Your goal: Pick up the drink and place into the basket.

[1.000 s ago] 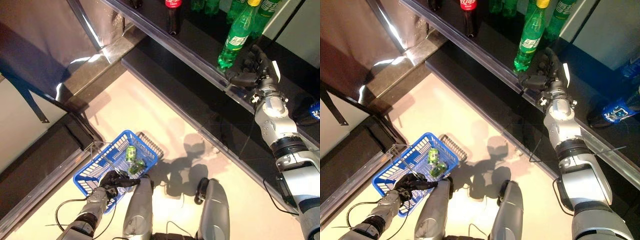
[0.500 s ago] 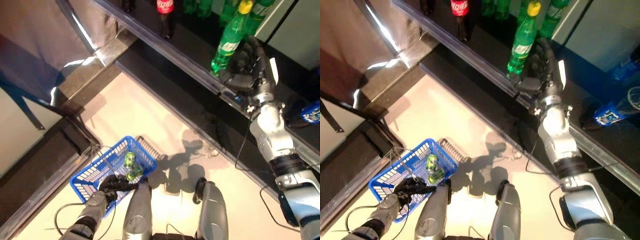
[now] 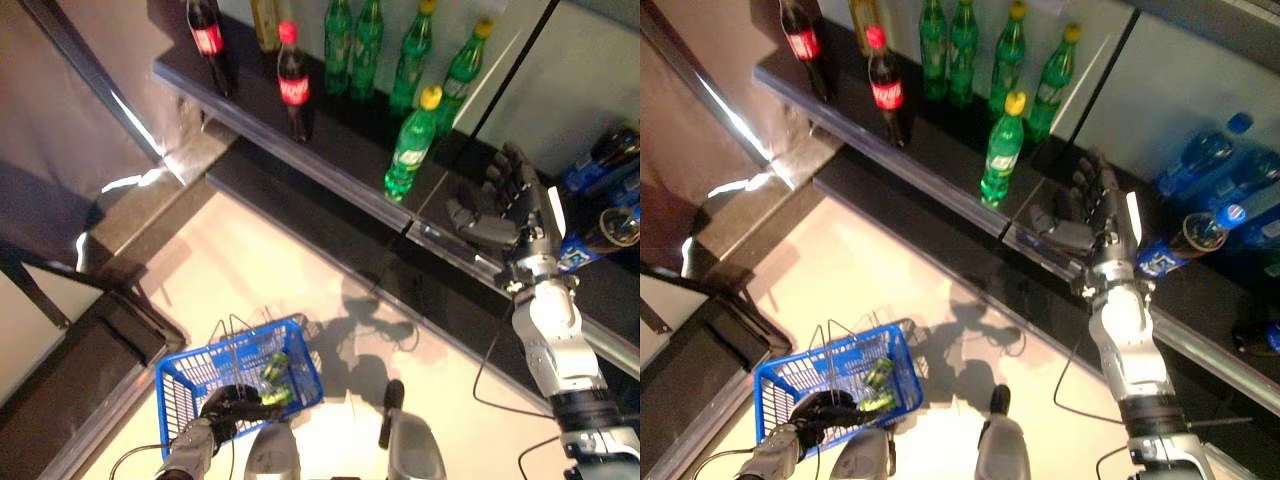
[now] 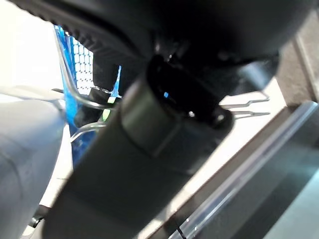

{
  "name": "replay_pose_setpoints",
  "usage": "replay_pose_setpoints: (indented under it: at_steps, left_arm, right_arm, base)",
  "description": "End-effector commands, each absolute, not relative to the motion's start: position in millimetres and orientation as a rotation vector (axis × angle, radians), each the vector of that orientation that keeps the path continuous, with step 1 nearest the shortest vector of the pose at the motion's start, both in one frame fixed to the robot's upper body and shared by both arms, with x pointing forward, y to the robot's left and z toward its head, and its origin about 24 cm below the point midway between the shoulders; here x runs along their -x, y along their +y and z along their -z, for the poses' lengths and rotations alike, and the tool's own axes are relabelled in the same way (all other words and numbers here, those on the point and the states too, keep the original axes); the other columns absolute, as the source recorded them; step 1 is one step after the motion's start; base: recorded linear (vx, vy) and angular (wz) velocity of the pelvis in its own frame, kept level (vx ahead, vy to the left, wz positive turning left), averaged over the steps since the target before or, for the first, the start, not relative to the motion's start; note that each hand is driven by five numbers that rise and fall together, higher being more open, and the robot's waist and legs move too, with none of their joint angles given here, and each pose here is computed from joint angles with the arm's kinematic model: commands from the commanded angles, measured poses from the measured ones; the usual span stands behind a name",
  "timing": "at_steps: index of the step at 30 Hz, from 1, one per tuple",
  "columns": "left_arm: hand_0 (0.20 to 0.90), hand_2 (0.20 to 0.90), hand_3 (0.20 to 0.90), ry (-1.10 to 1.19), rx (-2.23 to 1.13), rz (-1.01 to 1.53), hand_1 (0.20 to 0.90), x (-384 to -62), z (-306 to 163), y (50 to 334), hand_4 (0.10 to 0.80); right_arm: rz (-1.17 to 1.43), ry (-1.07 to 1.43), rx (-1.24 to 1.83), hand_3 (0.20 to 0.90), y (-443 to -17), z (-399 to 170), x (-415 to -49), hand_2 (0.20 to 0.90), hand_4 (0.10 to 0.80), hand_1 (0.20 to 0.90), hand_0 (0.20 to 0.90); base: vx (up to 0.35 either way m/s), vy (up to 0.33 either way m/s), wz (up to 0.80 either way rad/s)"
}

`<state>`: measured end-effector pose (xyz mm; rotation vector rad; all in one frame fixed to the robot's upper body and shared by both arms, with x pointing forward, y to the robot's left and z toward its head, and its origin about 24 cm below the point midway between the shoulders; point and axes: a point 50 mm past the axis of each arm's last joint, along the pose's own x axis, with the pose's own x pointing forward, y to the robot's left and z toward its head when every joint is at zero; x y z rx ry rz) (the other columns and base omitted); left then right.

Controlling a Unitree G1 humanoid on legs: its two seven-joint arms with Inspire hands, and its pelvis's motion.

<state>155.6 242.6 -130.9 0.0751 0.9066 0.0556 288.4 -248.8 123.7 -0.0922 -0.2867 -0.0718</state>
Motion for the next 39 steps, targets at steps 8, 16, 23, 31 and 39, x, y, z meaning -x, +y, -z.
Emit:
replay_pose_setpoints:
  at_steps: [8, 16, 23, 31, 39]
  left_arm:
    - [0.300, 0.300, 0.200, 0.865, -0.170, -0.074, 0.300, -136, 128, 264, 0.100]
    - [0.300, 0.300, 0.200, 0.891, -0.178, -0.077, 0.300, -133, 129, 269, 0.100]
    - [0.300, 0.300, 0.200, 0.901, -0.178, -0.074, 0.300, -133, 128, 274, 0.100]
    - [0.300, 0.300, 0.200, 0.925, -0.187, -0.053, 0.300, -126, 133, 271, 0.100]
    - [0.300, 0.300, 0.200, 0.905, -0.163, -0.008, 0.300, -133, 134, 261, 0.100]
  right_arm:
    - [-0.054, -0.105, 0.047, 0.900, -225, -51, -245, 0.900, 0.800, 0.900, 0.900]
    - [-0.032, 0.299, 0.164, 0.900, -225, 39, -205, 0.900, 0.800, 0.900, 0.900]
    - [0.030, 0.551, 0.194, 0.900, -237, 86, -174, 0.900, 0.800, 0.900, 0.900]
    - [0.135, 0.893, 0.122, 0.900, -253, 136, -118, 0.900, 0.800, 0.900, 0.900]
    - [0.236, 1.044, 0.080, 0.900, -265, 148, -95, 0.900, 0.800, 0.900, 0.900]
  base:
    - [-0.013, 0.006, -0.05]
    - [-0.006, 0.017, -0.03]
    - [0.006, 0.007, -0.04]
    - [0.035, 0.024, 0.00]
    - [0.032, 0.163, -0.02]
